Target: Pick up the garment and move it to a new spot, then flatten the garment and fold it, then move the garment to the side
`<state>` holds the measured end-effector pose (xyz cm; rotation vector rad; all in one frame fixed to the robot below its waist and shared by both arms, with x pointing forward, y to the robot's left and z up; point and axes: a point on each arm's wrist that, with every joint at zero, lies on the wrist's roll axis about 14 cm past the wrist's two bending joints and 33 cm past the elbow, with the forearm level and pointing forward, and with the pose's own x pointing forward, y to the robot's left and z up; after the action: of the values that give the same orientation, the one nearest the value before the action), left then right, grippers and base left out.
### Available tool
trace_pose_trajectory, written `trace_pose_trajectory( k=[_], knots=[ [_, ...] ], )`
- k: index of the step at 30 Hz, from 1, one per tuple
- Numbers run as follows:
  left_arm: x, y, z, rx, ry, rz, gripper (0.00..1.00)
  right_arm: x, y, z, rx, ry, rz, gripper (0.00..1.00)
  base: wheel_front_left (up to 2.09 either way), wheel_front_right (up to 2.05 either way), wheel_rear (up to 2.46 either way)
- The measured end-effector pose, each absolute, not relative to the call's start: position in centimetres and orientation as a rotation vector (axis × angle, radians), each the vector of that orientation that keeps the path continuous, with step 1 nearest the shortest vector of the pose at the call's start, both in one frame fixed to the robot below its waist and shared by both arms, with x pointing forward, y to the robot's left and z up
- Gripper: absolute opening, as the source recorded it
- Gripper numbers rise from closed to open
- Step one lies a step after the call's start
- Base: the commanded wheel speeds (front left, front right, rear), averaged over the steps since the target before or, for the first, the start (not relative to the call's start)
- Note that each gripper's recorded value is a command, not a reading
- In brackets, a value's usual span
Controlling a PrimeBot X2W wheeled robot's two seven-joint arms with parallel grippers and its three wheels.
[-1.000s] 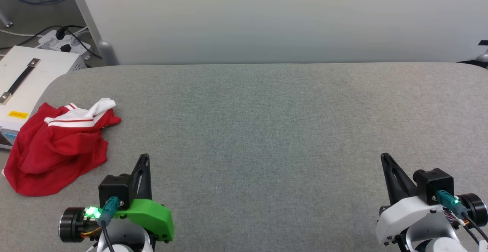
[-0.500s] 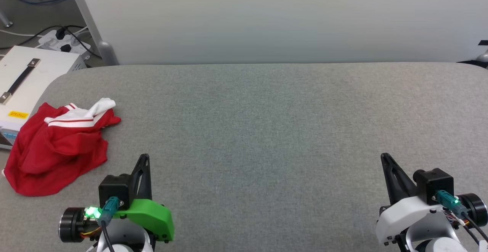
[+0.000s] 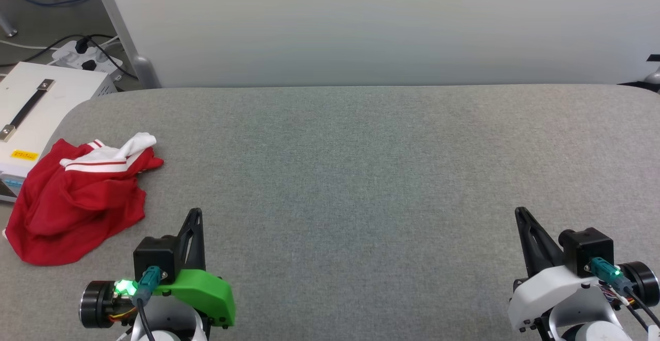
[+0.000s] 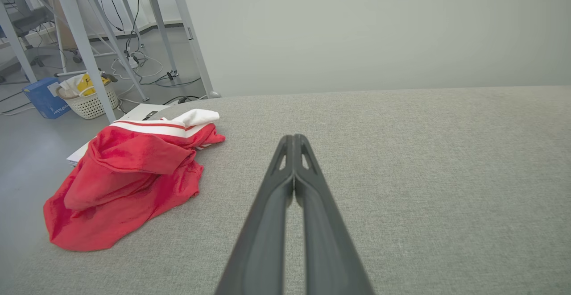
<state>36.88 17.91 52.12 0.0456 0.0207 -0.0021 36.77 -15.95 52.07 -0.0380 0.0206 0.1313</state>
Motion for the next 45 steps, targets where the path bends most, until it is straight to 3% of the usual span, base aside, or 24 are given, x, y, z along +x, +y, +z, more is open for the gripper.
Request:
trace_pose_trajectory(
  k=[7,8,45],
  knots=[
    [36.9,17.9,52.1,0.046,0.021,-0.002,0.00,36.8,-16.0,52.1,-0.038,0.021,0.131,0.00,0.00,0.00,0.00],
    [36.9,17.9,52.1,0.045,0.021,-0.002,1.00,36.8,-15.9,52.1,-0.038,0.021,0.131,1.00,0.00,0.00,0.00],
    [36.9,17.8,53.2,0.021,-0.046,0.009,1.00,36.8,-16.2,53.7,0.040,-0.064,0.125,1.00,0.00,0.00,0.00]
  ],
)
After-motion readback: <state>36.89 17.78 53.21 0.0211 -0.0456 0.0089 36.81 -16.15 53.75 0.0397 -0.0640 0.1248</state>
